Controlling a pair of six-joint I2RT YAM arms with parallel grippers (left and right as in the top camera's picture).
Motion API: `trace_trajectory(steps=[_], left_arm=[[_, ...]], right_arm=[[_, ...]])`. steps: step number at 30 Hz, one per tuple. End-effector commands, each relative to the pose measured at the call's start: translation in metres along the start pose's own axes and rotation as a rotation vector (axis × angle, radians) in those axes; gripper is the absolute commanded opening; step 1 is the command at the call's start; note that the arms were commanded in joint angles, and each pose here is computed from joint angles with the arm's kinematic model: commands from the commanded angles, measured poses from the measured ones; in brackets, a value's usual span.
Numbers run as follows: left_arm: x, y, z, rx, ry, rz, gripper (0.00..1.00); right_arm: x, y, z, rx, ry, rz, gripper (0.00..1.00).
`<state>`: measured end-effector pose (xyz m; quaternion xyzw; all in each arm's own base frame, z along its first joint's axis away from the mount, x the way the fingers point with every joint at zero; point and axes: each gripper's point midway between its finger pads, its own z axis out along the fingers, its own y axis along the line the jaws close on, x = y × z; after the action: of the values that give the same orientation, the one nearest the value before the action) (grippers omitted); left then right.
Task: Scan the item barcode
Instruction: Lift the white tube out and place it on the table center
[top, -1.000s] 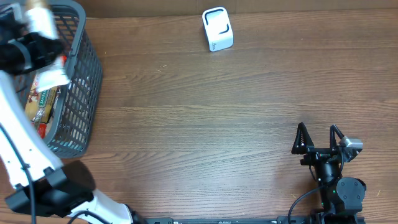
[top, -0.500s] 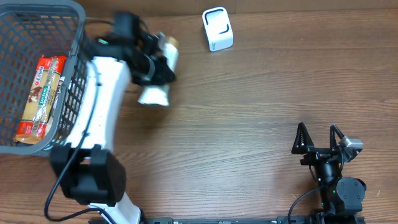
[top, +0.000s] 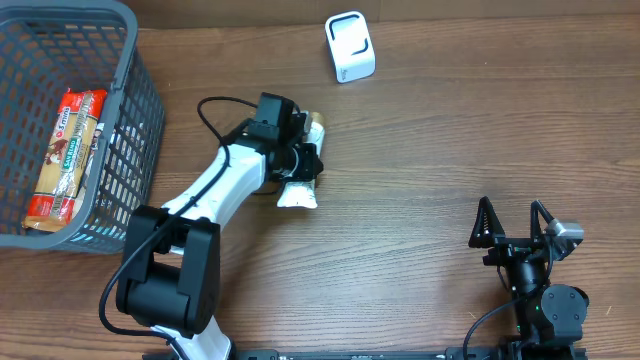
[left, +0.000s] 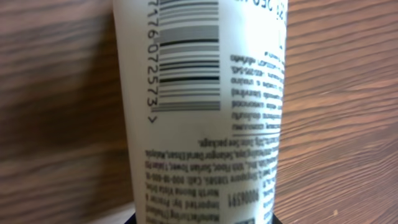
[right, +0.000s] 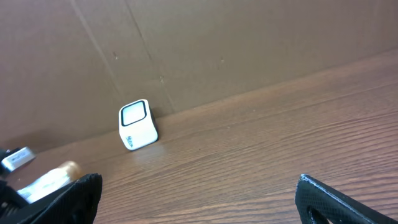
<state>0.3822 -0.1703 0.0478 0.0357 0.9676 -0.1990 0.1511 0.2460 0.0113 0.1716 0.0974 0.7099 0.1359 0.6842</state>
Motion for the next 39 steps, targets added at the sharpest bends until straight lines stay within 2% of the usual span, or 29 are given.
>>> trace_trajectory(steps=[1,7,9,17,18,20,22,24,27,28,31,34,39], left_arm=[[-0.015,-0.024,-0.004,0.043,-0.066,0.028,0.04],[-0.029,-0.057,0.000,0.112,-0.138,-0.059,0.04],[-0.029,-0.069,0.006,0.122,-0.153,-0.047,0.04],[-0.009,-0.090,0.058,0.033,-0.162,-0.034,0.07],[-0.008,-0.092,0.061,0.036,-0.161,-0.040,0.12],[-0.010,-0.094,0.061,0.043,-0.171,-0.041,0.31],[-0.011,-0.095,0.061,0.048,-0.178,-0.040,0.44],[-0.012,-0.094,0.061,0.048,-0.179,-0.042,0.62],[-0.011,-0.096,0.061,0.060,-0.171,-0.040,0.94],[-0.011,-0.098,0.060,0.072,-0.166,-0.037,1.00],[-0.020,-0.105,0.050,0.123,-0.173,0.002,1.00],[-0.053,-0.103,0.013,0.150,-0.253,0.063,1.00],[-0.123,-0.066,-0.116,0.094,-0.481,0.098,1.00]], right_arm=[[0.002,0.000,0.000,-0.001,-0.004,-0.004,1.00],[0.002,0.000,0.000,-0.001,-0.004,-0.004,1.00],[0.002,0.000,0.000,-0.001,-0.004,-0.004,1.00],[0.002,0.000,0.000,-0.001,-0.004,-0.004,1.00],[0.002,0.000,0.000,-0.001,-0.004,-0.004,1.00],[0.002,0.000,0.000,-0.001,-0.004,-0.004,1.00],[0.001,0.000,0.000,-0.001,-0.005,-0.004,1.00],[0.002,0.000,0.000,-0.001,-0.004,-0.004,1.00],[0.002,0.000,0.000,-0.001,-0.004,-0.004,1.00],[0.002,0.000,0.000,-0.001,-0.004,-0.004,1.00],[0.002,0.000,0.000,-0.001,-0.004,-0.004,1.00],[0.002,0.000,0.000,-0.001,-0.004,-0.004,1.00],[0.002,0.000,0.000,-0.001,-0.004,-0.004,1.00]])
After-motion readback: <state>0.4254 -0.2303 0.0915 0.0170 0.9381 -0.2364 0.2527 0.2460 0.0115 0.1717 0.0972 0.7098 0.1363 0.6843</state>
